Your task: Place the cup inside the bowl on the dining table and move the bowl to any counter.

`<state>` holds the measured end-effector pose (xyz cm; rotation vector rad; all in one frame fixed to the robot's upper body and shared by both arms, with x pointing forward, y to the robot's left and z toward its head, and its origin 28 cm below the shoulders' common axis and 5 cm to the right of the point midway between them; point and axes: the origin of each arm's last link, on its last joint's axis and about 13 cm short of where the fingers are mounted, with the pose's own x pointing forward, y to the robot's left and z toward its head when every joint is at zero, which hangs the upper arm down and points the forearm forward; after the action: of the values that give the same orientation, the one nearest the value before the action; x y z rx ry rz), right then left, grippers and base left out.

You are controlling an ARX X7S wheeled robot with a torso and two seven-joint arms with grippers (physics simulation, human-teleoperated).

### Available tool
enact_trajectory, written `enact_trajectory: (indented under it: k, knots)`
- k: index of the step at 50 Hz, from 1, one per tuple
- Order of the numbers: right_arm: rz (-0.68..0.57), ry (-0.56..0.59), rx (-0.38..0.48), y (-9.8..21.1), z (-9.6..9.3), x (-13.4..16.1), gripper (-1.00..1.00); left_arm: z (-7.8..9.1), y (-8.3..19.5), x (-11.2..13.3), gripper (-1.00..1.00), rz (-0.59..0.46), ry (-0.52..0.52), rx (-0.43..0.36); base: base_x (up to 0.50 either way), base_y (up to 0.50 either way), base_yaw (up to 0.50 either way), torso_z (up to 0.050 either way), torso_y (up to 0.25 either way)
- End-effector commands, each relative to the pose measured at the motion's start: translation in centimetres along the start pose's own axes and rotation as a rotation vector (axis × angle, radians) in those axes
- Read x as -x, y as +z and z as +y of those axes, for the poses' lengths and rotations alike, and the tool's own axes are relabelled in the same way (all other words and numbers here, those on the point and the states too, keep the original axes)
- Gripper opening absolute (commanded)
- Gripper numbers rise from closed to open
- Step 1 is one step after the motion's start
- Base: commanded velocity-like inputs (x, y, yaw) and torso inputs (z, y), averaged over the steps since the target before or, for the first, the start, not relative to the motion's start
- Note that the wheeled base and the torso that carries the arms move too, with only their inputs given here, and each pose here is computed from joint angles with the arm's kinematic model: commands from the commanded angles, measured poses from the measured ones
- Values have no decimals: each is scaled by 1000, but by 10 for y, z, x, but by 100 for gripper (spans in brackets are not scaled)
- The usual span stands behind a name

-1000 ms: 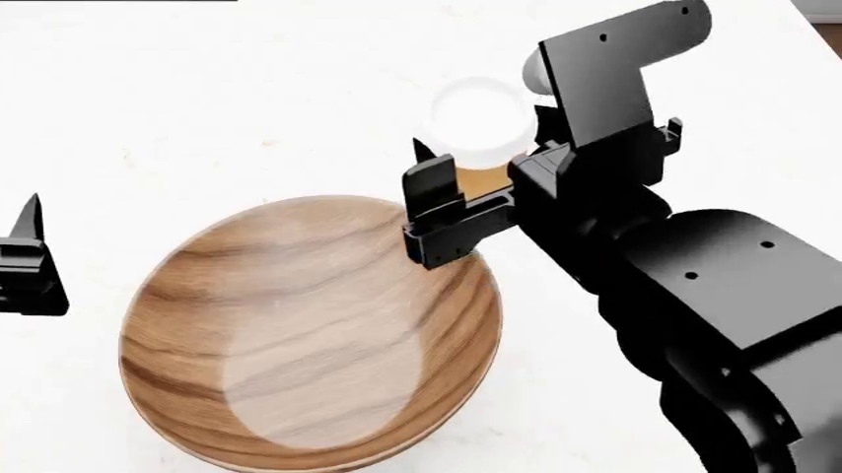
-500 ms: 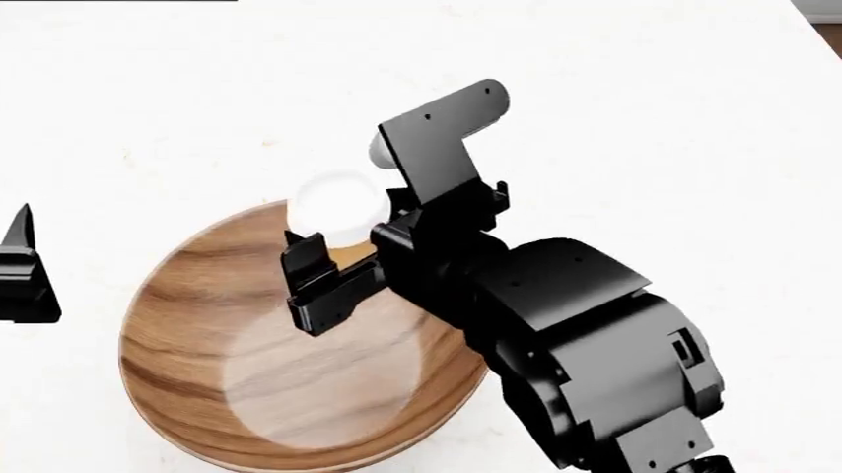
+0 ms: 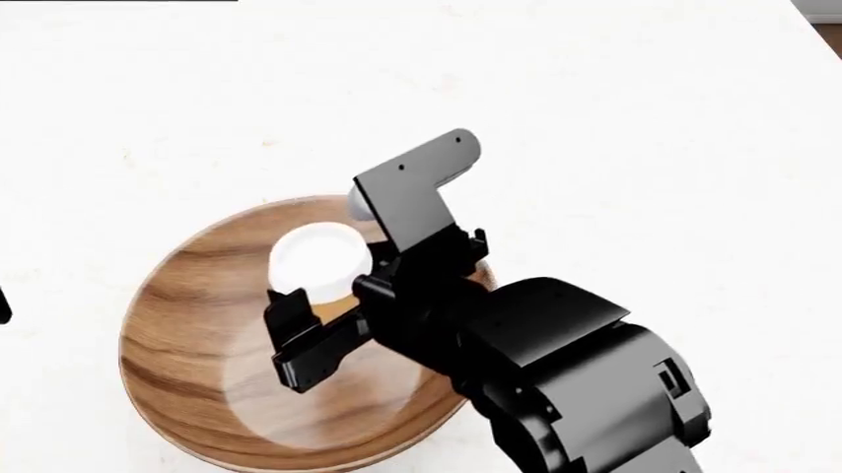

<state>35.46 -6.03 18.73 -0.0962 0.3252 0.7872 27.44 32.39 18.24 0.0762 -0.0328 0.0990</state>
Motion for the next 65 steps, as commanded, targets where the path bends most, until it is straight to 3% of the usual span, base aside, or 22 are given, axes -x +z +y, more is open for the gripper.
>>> enact_trajectory:
  k: [1,18,30,37,43,49,51,52,56,59,62,65]
  knots:
    - [5,11,13,-1,2,0,100,-3,-2,0,100,2,-1,-2,0,0,0,0,0]
    - [-19,7,18,4,2,3,100,-12,-2,1,100,4,-3,1,0,0,0,0,0]
    - [-99,-71,57,29,-3,28,100,-42,1,2,100,4,-7,-4,0,0,0,0,0]
    - [-107,-159,44,25,-5,53,100,-41,1,2,100,3,-3,-1,0,0,0,0,0]
    - [-145,-250,-28,20,-2,90,100,-39,-2,2,100,6,-5,2,0,0,0,0,0]
    - [-145,-268,-76,15,2,114,100,-37,-2,2,100,8,-14,6,0,0,0,0,0]
    - [-155,-277,-116,11,4,118,100,-38,-1,3,100,3,-28,18,0,0,0,0,0]
    - [-217,-307,-184,9,3,120,100,-38,-1,4,100,5,-38,20,0,0,0,0,0]
    - [-149,-305,-284,-7,8,129,100,-36,-3,5,100,7,-44,11,0,0,0,0,0]
    - [-143,-297,-341,-11,9,132,100,-30,-4,4,100,11,-43,11,0,0,0,0,0]
    - [-132,-324,-389,-13,6,137,100,-38,-4,5,100,12,-39,9,0,0,0,0,0]
    - [-149,-365,-454,-19,3,138,100,-32,-3,4,100,9,-39,16,0,0,0,0,0]
